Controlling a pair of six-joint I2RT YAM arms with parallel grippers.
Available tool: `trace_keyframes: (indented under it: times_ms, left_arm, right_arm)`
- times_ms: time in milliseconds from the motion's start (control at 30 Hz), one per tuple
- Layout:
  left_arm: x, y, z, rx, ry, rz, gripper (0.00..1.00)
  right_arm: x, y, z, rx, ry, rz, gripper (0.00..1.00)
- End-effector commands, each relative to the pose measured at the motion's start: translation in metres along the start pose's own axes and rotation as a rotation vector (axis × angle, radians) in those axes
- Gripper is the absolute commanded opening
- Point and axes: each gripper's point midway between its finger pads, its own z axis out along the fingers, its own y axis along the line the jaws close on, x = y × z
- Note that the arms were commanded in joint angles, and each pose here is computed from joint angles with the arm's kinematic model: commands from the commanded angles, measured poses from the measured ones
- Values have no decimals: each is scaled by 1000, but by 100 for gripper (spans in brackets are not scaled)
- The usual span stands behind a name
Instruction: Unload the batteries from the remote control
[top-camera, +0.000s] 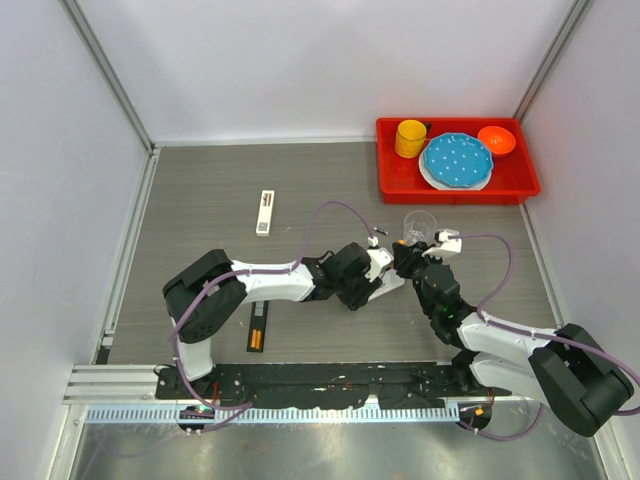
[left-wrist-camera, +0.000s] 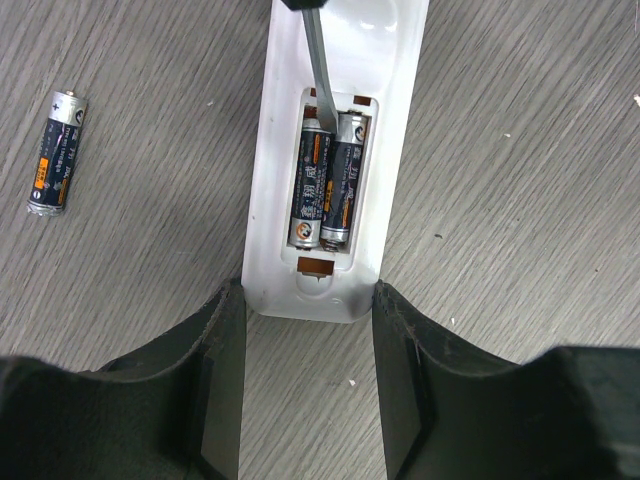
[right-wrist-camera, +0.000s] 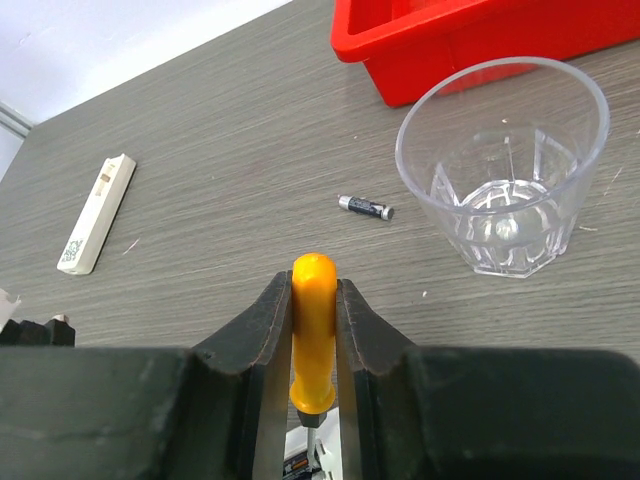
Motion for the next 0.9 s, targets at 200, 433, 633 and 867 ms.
trace_keyframes:
  times_ms: [200, 433, 633, 867]
  left_arm:
    - [47, 1, 10, -2, 157, -1, 10]
    - [48, 1, 10, -3, 160, 1, 10]
    - [48, 1, 11, -4, 162, 1, 10]
    - [47, 1, 11, -1, 162, 1, 10]
  right_arm:
    - [-30, 11, 10, 6, -100, -3, 1]
    - [-17, 4, 11, 18, -63, -54, 1]
    - [-10, 3, 11, 9, -33, -115, 1]
    - [-14, 7, 9, -19, -21, -199, 1]
